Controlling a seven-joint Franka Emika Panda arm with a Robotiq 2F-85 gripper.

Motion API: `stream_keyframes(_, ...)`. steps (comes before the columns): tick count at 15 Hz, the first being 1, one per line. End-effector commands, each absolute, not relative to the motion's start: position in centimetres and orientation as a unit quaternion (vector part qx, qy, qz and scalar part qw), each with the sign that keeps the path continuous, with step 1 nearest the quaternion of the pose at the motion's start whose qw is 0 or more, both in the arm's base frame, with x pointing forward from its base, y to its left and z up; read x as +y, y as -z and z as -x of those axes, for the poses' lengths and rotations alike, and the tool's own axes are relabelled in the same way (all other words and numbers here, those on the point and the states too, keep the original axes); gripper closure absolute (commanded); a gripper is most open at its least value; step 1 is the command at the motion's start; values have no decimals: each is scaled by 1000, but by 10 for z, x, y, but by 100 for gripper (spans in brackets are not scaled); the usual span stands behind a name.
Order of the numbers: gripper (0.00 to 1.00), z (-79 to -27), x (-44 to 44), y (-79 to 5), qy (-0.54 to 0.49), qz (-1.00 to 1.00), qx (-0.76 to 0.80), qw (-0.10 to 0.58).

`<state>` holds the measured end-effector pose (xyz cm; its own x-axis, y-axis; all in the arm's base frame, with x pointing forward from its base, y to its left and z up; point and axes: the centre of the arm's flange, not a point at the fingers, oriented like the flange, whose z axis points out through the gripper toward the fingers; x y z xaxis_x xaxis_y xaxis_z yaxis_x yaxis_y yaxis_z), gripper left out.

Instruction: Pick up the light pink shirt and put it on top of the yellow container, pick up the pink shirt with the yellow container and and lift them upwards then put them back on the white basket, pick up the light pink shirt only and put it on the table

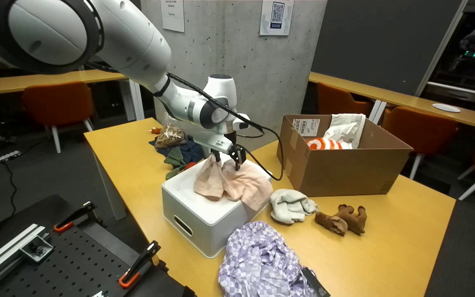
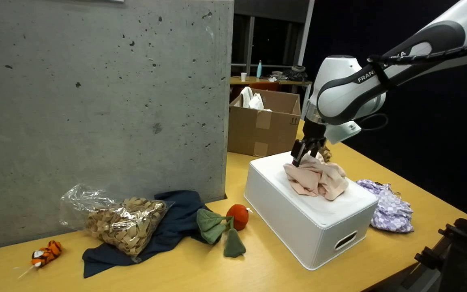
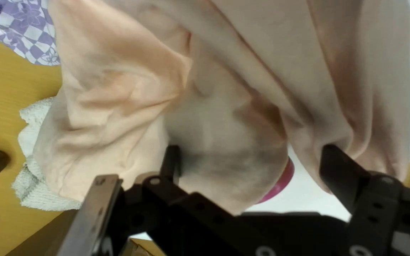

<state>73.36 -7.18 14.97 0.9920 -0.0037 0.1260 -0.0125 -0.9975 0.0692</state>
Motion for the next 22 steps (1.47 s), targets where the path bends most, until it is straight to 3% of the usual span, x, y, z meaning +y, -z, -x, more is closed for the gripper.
stream_keyframes(1,0,-749,-70,-135,-68,-996,-12,53)
stream_keyframes(7,0,-753,-67,-114,-63,-996,-16,54)
stream_keyframes(9,26,-754,-67,-109,-61,-996,-16,55)
stream_keyframes(15,71,-752,-64,-114,-66,-996,-18,55)
stream_keyframes(22,75,-742,-61,-128,-68,-996,-19,55)
